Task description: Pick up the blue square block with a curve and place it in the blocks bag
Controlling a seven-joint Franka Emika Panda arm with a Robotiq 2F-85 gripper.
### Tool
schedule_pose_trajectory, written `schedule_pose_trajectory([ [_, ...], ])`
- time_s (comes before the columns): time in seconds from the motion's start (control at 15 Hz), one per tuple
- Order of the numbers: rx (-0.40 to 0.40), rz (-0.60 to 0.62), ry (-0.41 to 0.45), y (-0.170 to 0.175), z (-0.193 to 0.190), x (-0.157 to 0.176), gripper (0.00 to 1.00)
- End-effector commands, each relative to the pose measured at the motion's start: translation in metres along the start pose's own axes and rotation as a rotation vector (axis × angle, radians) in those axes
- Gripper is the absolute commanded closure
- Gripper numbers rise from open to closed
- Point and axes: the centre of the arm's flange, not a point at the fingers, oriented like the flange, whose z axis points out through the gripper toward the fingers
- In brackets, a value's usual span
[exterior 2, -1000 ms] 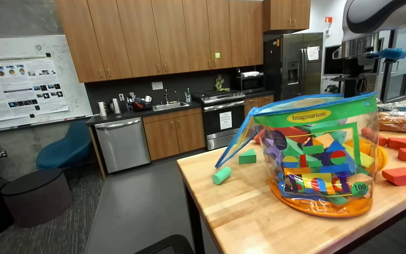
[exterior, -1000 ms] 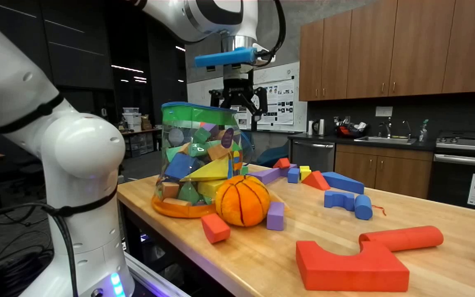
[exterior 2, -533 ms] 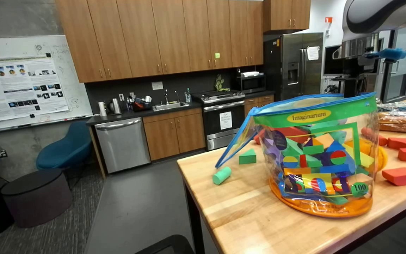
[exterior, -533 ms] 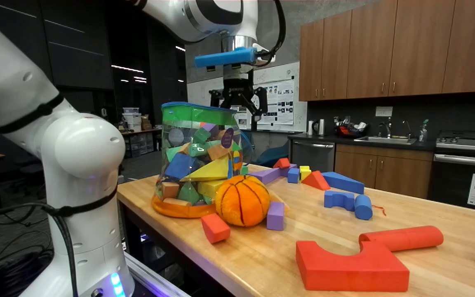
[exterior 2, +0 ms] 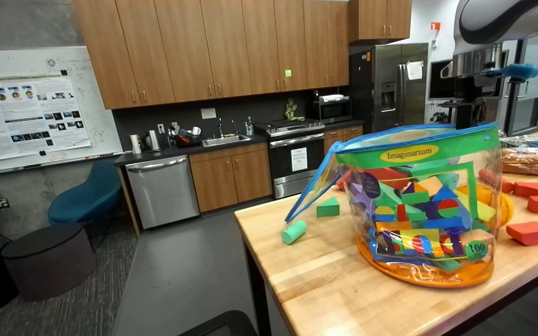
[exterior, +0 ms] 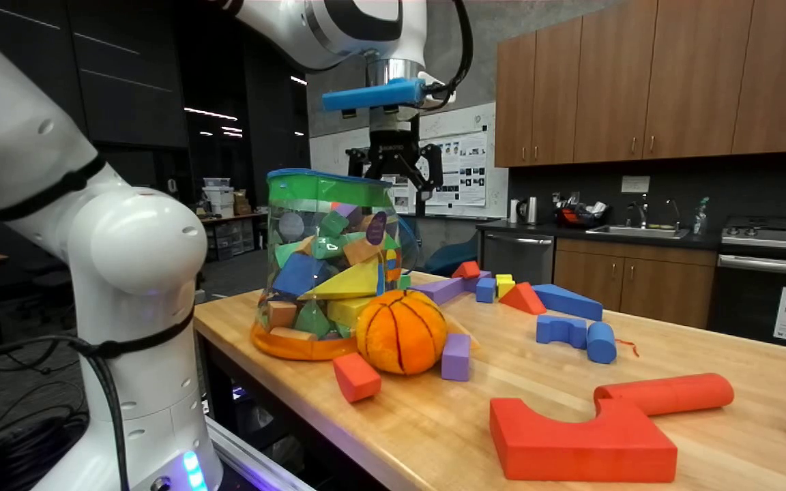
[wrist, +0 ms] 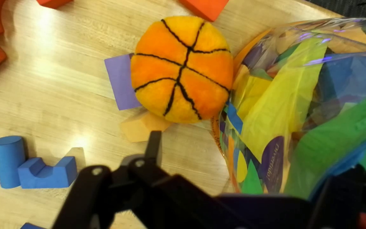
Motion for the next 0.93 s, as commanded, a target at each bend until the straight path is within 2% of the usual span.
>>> schedule_pose_trajectory([
  [0.0,0.0,0.0,0.0,0.0,0.0,0.0,0.0],
  [0.13,0.024,0.023,-0.013,0.0,-0.006,0.004,0.0],
  [0.27,0.02,-0.005,0.075,-0.014,-0.031,0.01,0.0],
  [0.4,0.038,-0.07,0.186,-0.037,-0.084,0.004,0.0],
  [0.73,-0.062,-0.161,0.427,-0.068,-0.209,-0.03,0.0],
  [0.87,-0.105,-0.161,0.483,-0.065,-0.24,-0.046,0.0],
])
